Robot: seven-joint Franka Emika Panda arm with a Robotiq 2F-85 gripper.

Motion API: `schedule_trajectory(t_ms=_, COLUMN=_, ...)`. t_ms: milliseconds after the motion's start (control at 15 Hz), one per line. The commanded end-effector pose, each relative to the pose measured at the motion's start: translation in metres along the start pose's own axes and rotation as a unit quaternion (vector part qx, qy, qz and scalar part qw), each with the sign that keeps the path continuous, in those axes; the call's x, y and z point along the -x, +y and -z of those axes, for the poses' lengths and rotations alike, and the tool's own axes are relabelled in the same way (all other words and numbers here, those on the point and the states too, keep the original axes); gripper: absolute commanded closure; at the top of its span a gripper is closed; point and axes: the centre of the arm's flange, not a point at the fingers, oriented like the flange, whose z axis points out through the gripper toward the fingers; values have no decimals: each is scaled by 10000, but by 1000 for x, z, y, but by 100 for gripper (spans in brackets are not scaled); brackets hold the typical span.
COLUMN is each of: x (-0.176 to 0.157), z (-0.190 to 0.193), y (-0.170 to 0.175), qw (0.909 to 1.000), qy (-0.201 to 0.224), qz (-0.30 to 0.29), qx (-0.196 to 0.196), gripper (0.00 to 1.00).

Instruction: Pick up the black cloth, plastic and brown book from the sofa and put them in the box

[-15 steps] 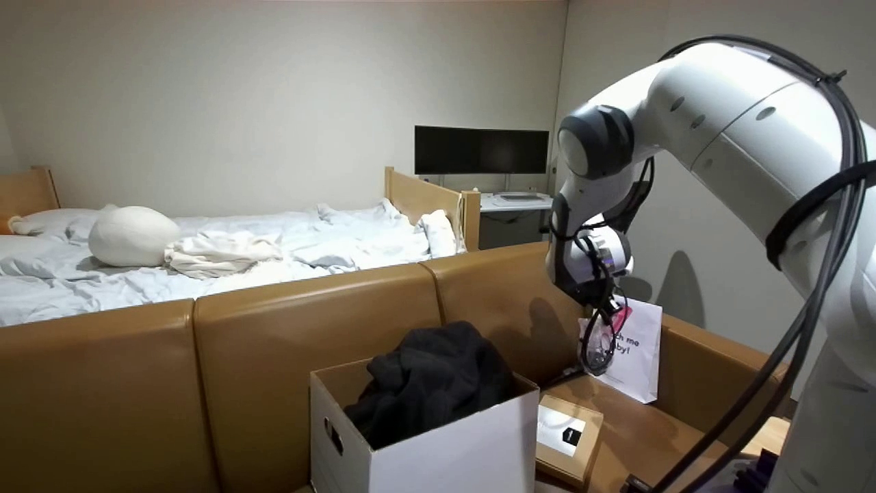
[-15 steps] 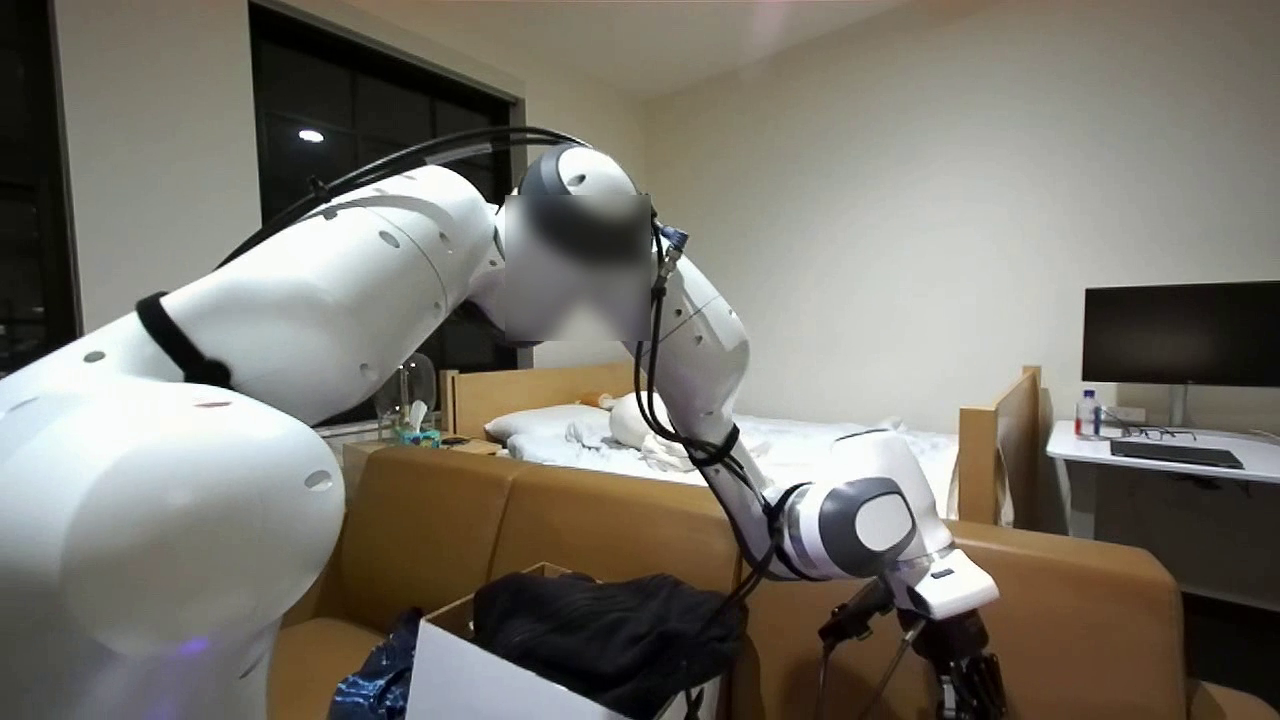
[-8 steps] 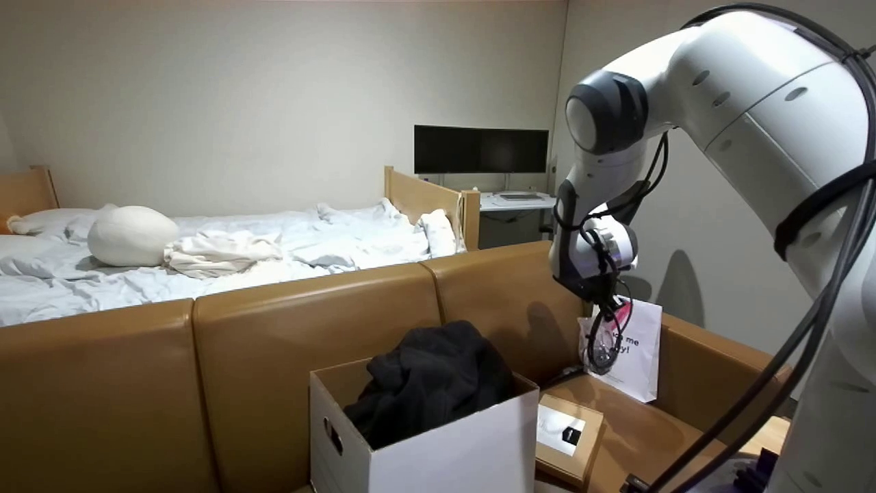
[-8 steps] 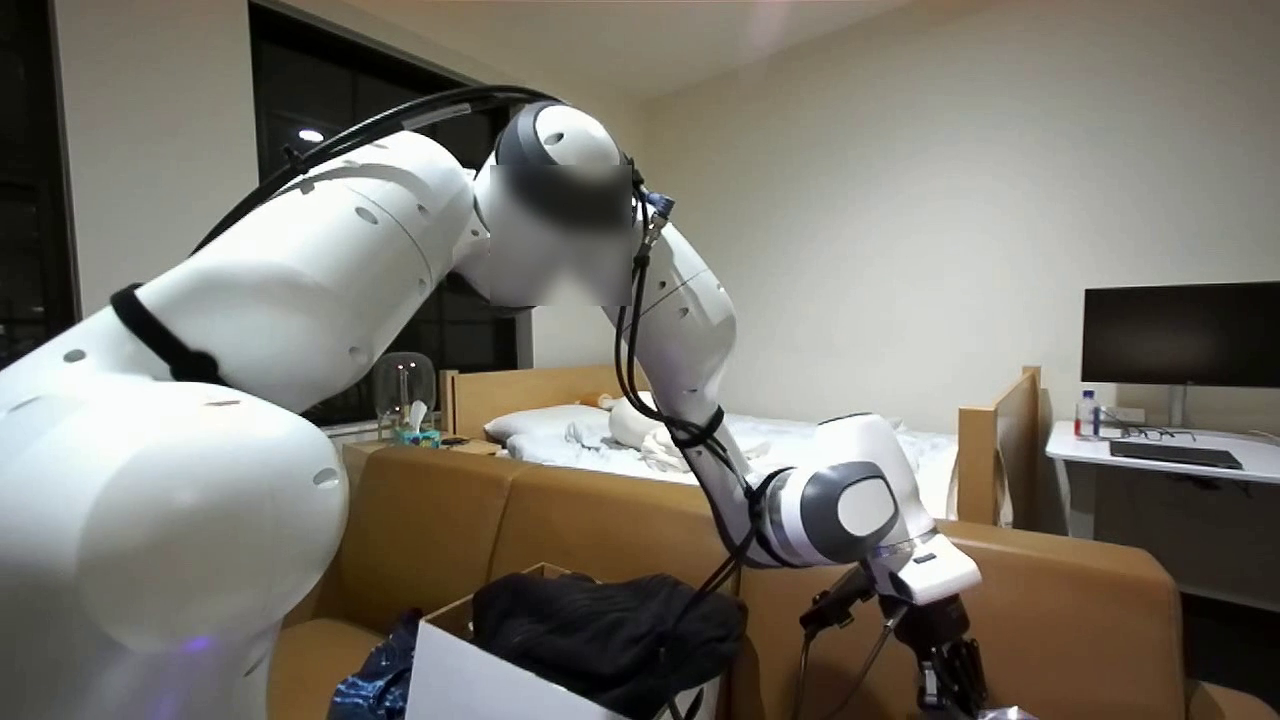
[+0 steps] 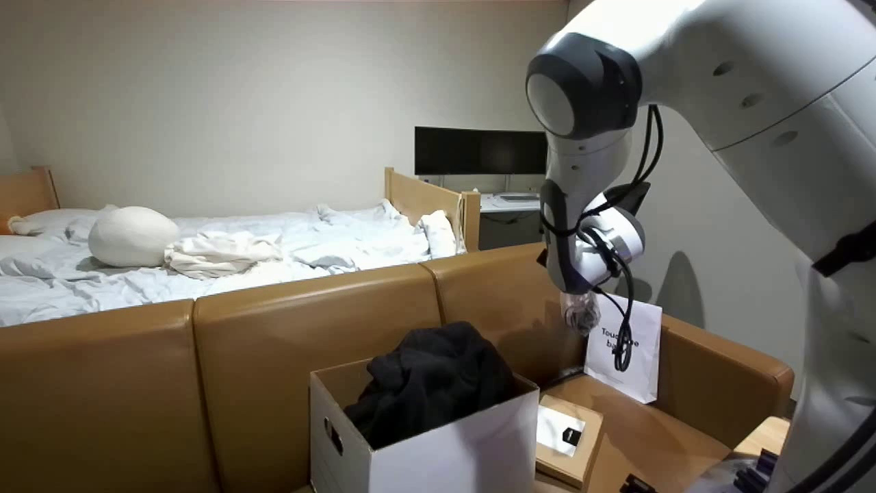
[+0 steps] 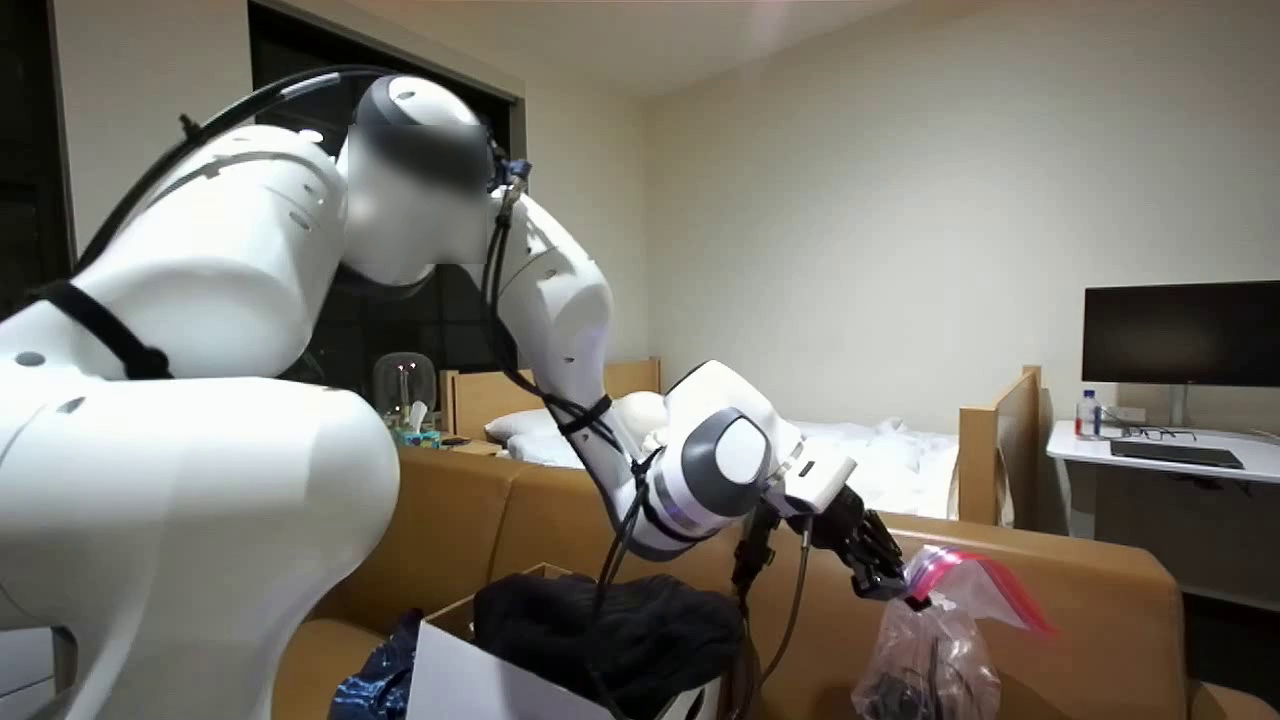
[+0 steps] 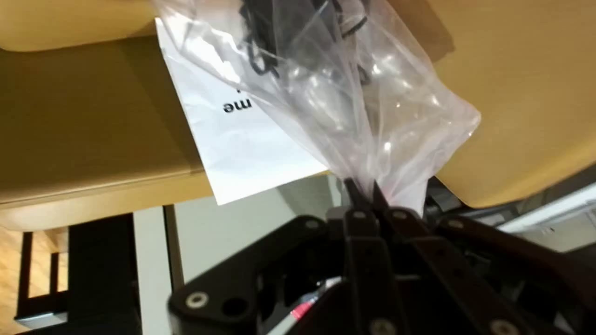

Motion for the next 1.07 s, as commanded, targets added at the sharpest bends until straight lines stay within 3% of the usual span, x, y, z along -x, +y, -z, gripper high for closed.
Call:
schedule_trajectory(t_ms=0, x=2, z=92, y=15, qw=9950, qy=478, qz=-75, qx=-878, gripper=100)
schedule_trajectory(t_ms=133, x=1, z=131, y=11, qw=9899, qy=540, qz=36, qx=-1313, gripper=100)
schedule_trajectory(t_ms=333, x=-15, z=189, y=-15, qw=9798, qy=250, qz=158, qx=-1978, gripper=100)
schedule_trajectory(t_ms=533, x=-50, z=189, y=-35, qw=9723, qy=-352, qz=93, qx=-2308, gripper=100)
schedule_trajectory(t_ms=667, x=-44, z=167, y=-45, qw=9738, qy=-673, qz=414, qx=-2132, gripper=100)
schedule_trajectory(t_ms=867, x=-34, z=146, y=-25, qw=9828, qy=-701, qz=1063, qx=-1338, gripper=100)
schedule_trajectory(t_ms=1000, x=-28, z=139, y=-15, qw=9802, qy=-758, qz=1542, qx=-988, gripper=100)
